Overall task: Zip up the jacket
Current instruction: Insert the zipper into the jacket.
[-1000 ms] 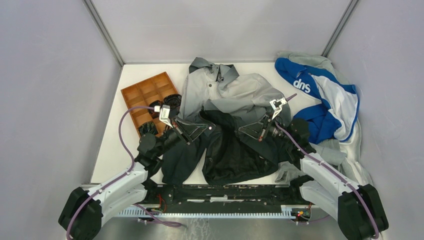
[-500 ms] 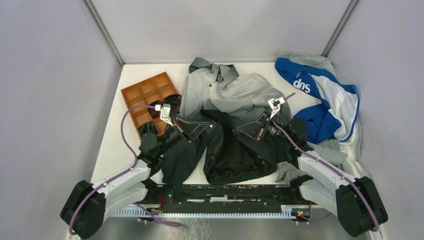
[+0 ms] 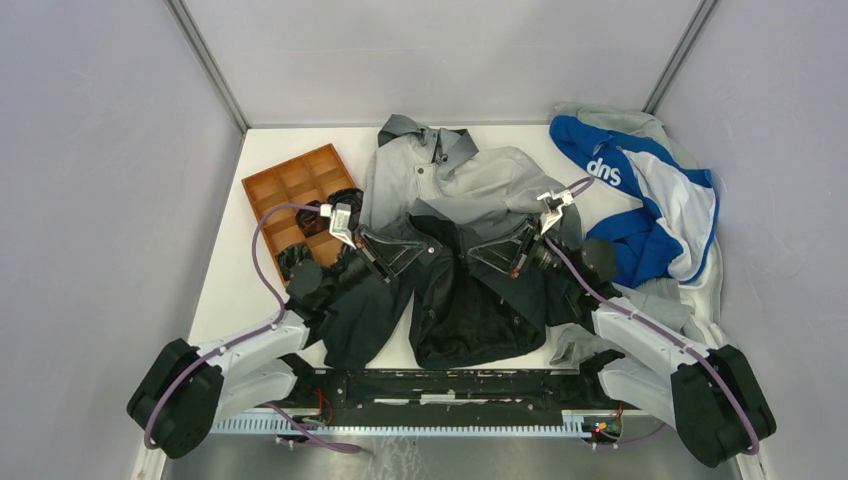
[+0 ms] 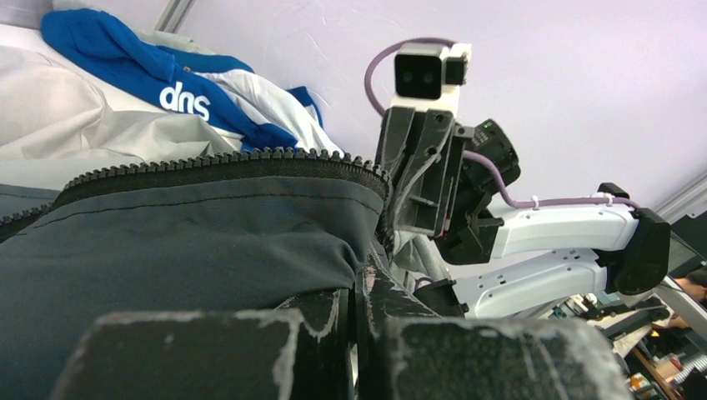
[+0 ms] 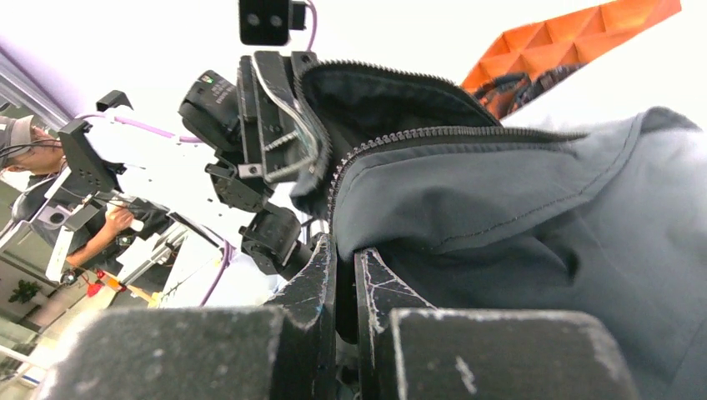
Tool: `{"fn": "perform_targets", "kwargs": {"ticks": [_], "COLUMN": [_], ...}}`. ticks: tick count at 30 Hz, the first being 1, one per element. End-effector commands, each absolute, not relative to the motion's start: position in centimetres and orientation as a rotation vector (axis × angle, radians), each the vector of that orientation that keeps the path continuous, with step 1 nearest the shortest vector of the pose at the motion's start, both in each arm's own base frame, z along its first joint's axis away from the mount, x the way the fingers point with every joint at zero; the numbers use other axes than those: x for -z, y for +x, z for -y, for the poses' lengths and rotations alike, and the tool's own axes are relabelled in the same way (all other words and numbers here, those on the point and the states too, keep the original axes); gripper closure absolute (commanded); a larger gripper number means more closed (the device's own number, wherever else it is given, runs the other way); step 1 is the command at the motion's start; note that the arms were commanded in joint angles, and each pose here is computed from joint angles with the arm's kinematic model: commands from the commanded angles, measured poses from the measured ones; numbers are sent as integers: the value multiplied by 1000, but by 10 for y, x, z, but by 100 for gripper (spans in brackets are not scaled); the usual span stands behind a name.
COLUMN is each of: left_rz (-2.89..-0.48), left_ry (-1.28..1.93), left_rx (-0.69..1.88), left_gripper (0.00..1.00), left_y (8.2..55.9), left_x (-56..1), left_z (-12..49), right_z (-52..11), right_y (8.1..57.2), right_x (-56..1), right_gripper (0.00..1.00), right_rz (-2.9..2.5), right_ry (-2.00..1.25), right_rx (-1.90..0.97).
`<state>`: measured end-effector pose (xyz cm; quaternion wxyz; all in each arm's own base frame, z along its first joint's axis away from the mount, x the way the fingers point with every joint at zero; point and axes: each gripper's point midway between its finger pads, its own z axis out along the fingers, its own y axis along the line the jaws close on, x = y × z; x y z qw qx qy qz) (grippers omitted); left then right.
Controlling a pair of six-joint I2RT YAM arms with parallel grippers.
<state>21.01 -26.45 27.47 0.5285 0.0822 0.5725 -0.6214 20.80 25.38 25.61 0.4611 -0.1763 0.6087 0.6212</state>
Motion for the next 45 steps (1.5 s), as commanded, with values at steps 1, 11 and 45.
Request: {"fn": "perform_targets", "kwargs": {"ticks": [1, 11, 45], "left_rz": [-1243, -1230, -1228], "left_ry": [321, 416, 446], "left_rx": [1502, 1464, 1475], "left_gripper": [98, 98, 98], "left_y": [201, 196, 191], "left_x": [-305, -299, -298], "left_z": [273, 280, 287], "right_z": [-255, -257, -266], "right_y": [199, 202, 195], "right_x": [-308, -295, -295], "right_gripper": [100, 100, 100], "right_rz": [-1287, -1346, -1348], "right_ry": [-544, -534, -565], "right_rx": [-1530, -1531, -1561]}}
